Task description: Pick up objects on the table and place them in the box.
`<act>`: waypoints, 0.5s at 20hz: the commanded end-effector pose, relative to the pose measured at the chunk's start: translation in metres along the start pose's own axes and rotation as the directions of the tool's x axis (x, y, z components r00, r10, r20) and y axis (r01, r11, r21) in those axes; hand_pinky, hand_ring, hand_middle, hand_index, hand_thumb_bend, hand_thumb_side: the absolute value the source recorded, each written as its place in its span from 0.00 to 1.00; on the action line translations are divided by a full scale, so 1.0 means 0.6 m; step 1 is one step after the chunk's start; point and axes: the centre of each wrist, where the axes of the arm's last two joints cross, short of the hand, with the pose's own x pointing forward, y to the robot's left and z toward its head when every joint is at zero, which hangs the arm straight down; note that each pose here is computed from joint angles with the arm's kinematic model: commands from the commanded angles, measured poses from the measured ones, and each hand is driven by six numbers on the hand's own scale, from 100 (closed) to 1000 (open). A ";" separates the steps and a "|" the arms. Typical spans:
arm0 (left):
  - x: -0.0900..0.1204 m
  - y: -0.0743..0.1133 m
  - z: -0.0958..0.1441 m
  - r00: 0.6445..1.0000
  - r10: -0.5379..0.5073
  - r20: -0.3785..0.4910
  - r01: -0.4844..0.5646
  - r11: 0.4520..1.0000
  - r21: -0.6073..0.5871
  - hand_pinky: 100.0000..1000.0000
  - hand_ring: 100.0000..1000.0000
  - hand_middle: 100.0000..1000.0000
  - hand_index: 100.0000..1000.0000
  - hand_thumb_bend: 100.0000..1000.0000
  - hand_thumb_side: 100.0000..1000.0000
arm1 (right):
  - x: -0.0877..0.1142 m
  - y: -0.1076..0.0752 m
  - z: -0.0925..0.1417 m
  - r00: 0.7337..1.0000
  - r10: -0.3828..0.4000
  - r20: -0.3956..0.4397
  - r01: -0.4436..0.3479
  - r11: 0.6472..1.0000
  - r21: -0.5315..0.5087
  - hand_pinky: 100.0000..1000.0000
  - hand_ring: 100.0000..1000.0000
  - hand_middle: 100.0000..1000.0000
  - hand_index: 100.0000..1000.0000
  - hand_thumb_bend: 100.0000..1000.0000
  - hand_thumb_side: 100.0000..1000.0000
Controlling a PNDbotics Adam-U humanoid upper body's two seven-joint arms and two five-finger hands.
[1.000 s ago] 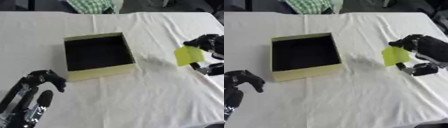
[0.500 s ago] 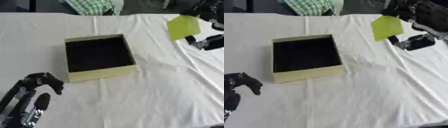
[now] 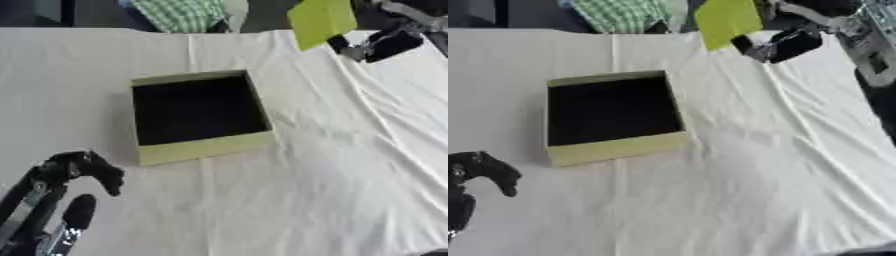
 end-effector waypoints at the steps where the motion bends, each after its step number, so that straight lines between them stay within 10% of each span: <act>1: 0.009 0.003 -0.005 1.000 -0.003 0.027 0.003 1.000 -0.017 0.59 0.42 0.47 0.69 0.00 0.77 | -0.013 -0.005 -0.026 1.000 0.000 0.004 0.000 1.000 0.014 0.70 0.66 0.27 1.00 0.00 0.24; 10: 0.010 -0.002 -0.012 0.999 0.018 0.050 -0.016 0.999 -0.033 0.59 0.42 0.48 0.69 0.00 0.77 | -0.023 0.037 -0.079 0.998 -0.055 -0.020 0.056 0.996 0.072 0.70 0.65 0.27 1.00 0.00 0.21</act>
